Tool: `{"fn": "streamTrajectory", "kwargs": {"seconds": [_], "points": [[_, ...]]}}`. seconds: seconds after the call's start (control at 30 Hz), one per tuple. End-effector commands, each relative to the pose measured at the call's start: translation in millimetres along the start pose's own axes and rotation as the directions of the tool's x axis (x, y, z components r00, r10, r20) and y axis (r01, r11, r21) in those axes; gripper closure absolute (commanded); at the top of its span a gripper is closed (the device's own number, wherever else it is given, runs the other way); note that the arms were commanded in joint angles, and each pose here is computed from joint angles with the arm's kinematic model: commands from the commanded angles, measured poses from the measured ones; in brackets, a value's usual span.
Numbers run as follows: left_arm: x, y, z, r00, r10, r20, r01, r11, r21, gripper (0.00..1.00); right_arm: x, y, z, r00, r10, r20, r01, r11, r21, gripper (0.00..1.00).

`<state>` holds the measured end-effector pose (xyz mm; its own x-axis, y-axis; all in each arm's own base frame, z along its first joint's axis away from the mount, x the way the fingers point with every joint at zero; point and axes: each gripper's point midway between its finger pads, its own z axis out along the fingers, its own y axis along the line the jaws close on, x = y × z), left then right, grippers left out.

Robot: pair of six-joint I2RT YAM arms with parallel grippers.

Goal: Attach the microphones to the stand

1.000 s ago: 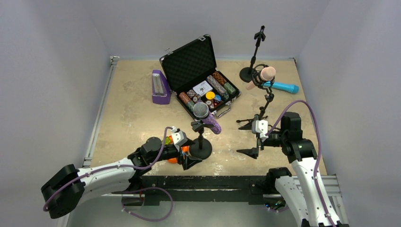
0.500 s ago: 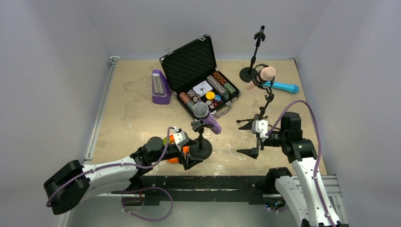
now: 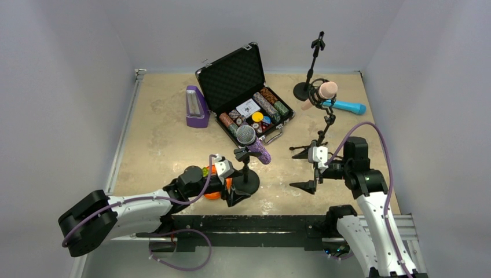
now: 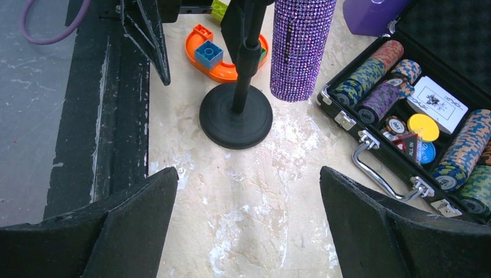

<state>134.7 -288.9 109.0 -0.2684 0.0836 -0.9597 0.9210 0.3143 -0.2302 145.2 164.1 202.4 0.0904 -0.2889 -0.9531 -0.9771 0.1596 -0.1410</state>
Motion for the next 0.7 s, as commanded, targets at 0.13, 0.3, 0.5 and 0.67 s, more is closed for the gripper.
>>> {"fn": "streamTrajectory", "kwargs": {"seconds": [0.13, 0.3, 0.5, 0.67], "points": [[-46.4, -3.2, 13.4, 0.988, 0.077, 0.131, -0.08, 0.997, 0.016, 0.01, -1.1, -2.9, 1.0, 1.0, -0.016, 0.013, 0.016, 1.0, 0.001, 0.05], [-72.1, 11.8, 11.2, 0.967, 0.107, 0.232, -0.089, 0.992, -0.086, 0.01, -1.7, -2.5, 0.8, 1.0, -0.021, 0.014, 0.021, 1.0, 0.002, 0.05], [-93.4, 26.3, 2.4, 0.937, 0.166, 0.306, -0.11, 0.975, -0.192, 0.03, -1.9, -2.5, 0.5, 1.0, -0.022, 0.015, 0.022, 1.0, 0.003, 0.04], [-107.8, 28.9, -1.2, 0.916, 0.226, 0.332, -0.155, 0.962, -0.227, 0.09, -2.0, -2.9, 0.6, 1.0, -0.024, 0.014, 0.024, 1.0, 0.004, 0.04]]}}
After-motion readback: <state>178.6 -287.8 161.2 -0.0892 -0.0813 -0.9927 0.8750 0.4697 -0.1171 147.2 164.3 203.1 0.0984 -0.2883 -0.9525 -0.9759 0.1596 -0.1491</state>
